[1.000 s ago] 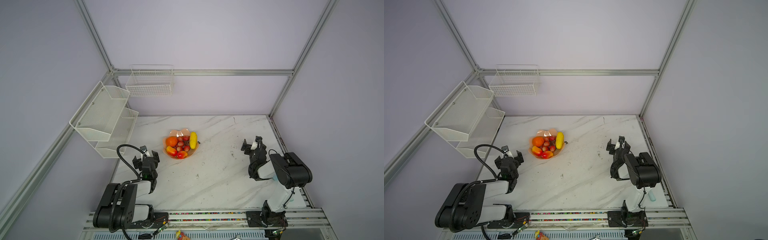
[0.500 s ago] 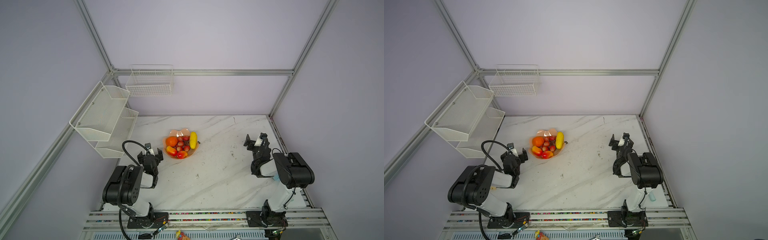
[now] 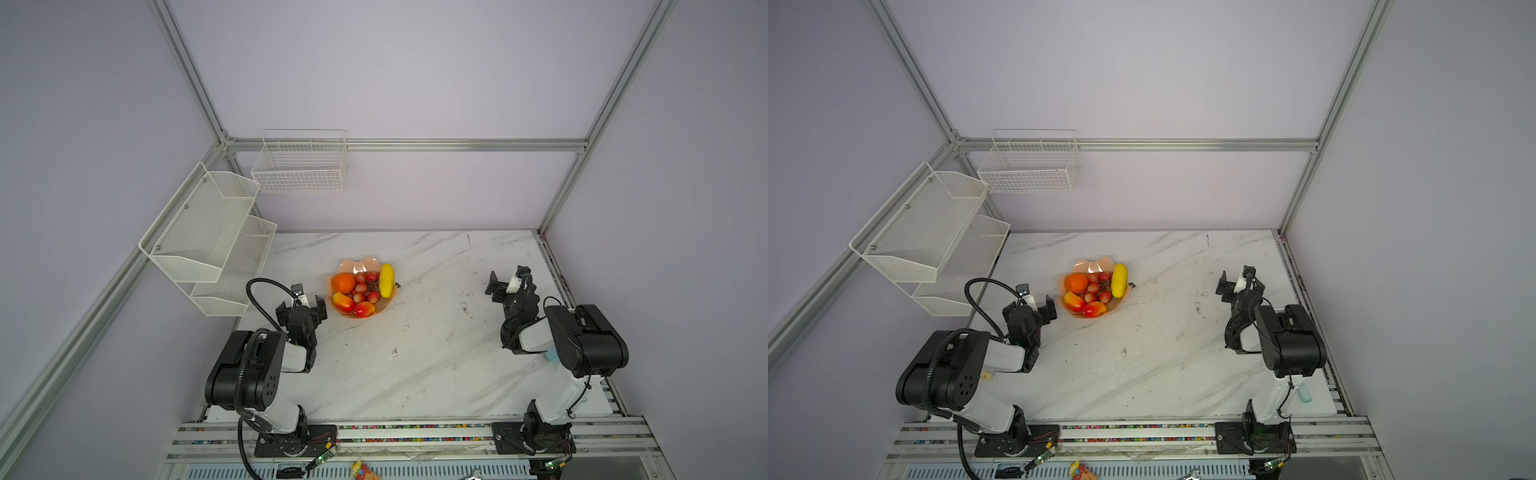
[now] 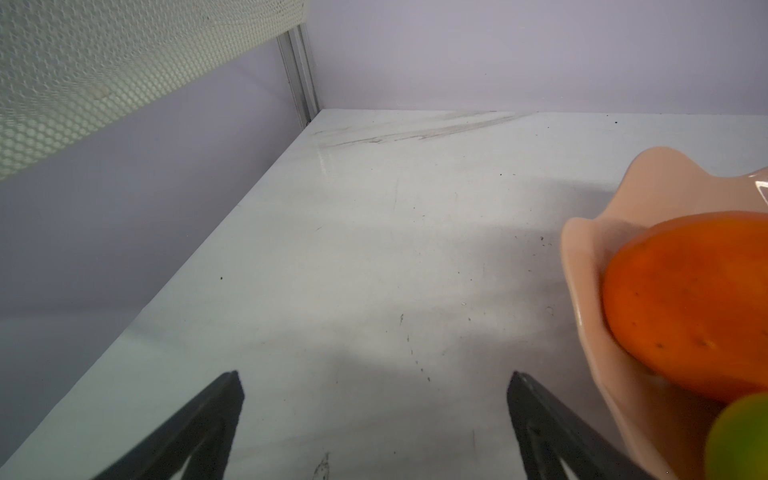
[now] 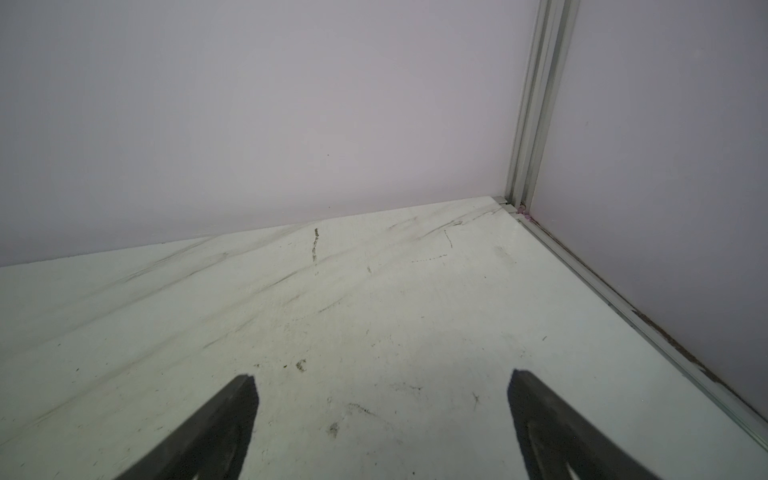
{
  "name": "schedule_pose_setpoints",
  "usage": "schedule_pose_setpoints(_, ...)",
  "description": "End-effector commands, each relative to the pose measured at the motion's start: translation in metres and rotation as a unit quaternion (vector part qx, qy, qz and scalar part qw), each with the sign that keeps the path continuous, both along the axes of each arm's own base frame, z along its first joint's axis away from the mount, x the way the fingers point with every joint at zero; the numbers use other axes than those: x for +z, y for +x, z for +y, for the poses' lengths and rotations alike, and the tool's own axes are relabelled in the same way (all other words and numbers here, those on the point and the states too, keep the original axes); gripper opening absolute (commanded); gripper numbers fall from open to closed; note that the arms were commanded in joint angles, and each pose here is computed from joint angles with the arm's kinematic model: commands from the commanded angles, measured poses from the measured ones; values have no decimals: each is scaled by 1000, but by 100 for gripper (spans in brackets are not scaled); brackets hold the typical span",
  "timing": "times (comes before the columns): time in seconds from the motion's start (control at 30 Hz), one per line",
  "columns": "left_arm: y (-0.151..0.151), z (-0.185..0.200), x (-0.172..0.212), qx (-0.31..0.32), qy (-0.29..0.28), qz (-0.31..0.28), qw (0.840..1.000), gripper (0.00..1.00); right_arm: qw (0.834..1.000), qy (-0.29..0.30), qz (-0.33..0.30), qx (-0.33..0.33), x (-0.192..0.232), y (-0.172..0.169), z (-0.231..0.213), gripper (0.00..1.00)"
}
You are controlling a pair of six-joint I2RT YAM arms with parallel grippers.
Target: Place and organize the fake fruits in the fruit bowl
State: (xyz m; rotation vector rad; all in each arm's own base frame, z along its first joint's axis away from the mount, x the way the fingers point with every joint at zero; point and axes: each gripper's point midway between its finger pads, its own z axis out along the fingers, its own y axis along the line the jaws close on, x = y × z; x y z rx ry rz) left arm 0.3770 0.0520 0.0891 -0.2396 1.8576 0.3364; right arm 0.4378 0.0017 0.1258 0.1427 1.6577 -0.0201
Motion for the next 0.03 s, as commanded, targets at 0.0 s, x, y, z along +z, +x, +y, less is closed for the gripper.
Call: schedule_pose_setpoints(0.0, 16, 1, 28, 0, -1, -45, 999, 100, 1000, -14, -10, 10, 7, 1, 5, 97)
